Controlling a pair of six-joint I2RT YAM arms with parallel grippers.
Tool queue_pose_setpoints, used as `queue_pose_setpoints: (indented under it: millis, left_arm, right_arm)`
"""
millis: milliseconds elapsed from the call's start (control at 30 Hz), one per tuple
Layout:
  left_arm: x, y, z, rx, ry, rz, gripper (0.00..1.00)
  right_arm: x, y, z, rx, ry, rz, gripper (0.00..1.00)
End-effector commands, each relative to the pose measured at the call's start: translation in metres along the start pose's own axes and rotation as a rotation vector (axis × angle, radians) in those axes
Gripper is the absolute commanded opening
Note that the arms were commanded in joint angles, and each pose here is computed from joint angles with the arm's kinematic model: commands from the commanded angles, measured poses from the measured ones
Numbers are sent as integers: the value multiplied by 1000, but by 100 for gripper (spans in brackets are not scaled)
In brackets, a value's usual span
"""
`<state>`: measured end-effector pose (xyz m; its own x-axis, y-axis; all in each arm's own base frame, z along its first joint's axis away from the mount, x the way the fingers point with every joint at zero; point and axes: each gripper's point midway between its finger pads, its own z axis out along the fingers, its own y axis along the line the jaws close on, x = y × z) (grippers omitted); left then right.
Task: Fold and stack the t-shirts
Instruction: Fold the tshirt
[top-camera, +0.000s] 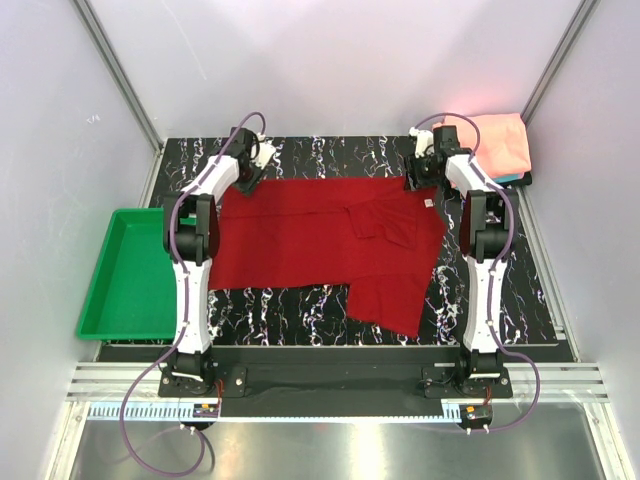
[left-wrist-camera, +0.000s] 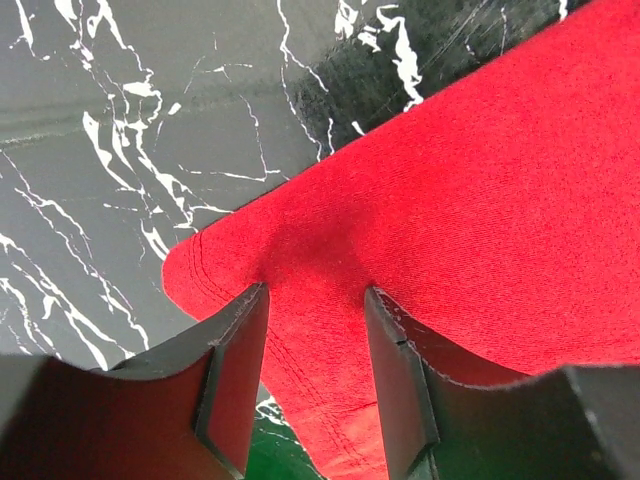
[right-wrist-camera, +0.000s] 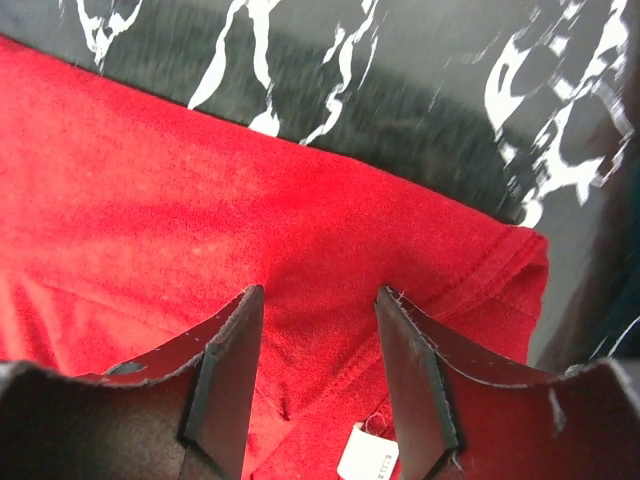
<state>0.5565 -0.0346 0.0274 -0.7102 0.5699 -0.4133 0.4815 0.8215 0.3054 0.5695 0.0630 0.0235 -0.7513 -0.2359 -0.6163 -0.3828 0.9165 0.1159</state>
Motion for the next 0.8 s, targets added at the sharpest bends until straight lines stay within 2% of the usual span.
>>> queue_pose_setpoints:
  millis: [0, 233, 367, 433, 500, 533, 567, 600, 667, 700, 733, 767]
  left_arm:
    - [7, 0, 12, -8, 45, 31, 49]
    - [-9, 8, 11, -65, 11, 43, 50]
    - [-22, 10, -2, -105, -19, 31, 53]
    - [-42, 26, -34, -181, -69, 18, 54]
    - [-61, 42, -83, -272, -132, 5, 55]
    - [-67, 46, -102, -292, -162, -4, 62]
    - [-71, 49, -136, -311, -207, -31, 65]
    - [-71, 48, -151, -304, -228, -42, 66]
    - [-57, 37, -169, -265, -220, -78, 67]
    - [-57, 35, -193, -249, -253, -85, 68]
    - [-46, 27, -199, -219, -231, -75, 67]
    - [-30, 19, -209, -197, -219, -57, 68]
  right_arm:
    - [-4, -18, 13, 72, -6, -33, 57]
    - [-14, -29, 23, 108, -30, -76, 60]
    - [-42, -35, 7, 145, -94, -103, 63]
    - [-69, -31, -22, 156, -157, -126, 65]
    - [-105, -25, -67, 180, -253, -158, 66]
    - [-109, -20, -78, 173, -271, -170, 66]
    - [-133, -11, -116, 183, -349, -200, 66]
    - [-139, -6, -131, 182, -377, -235, 67]
    - [-123, 11, -142, 130, -376, -289, 67]
    - [-130, 21, -173, 135, -419, -365, 67]
    - [-101, 31, -164, 88, -369, -382, 67]
    - [-98, 41, -187, 85, -388, -421, 67]
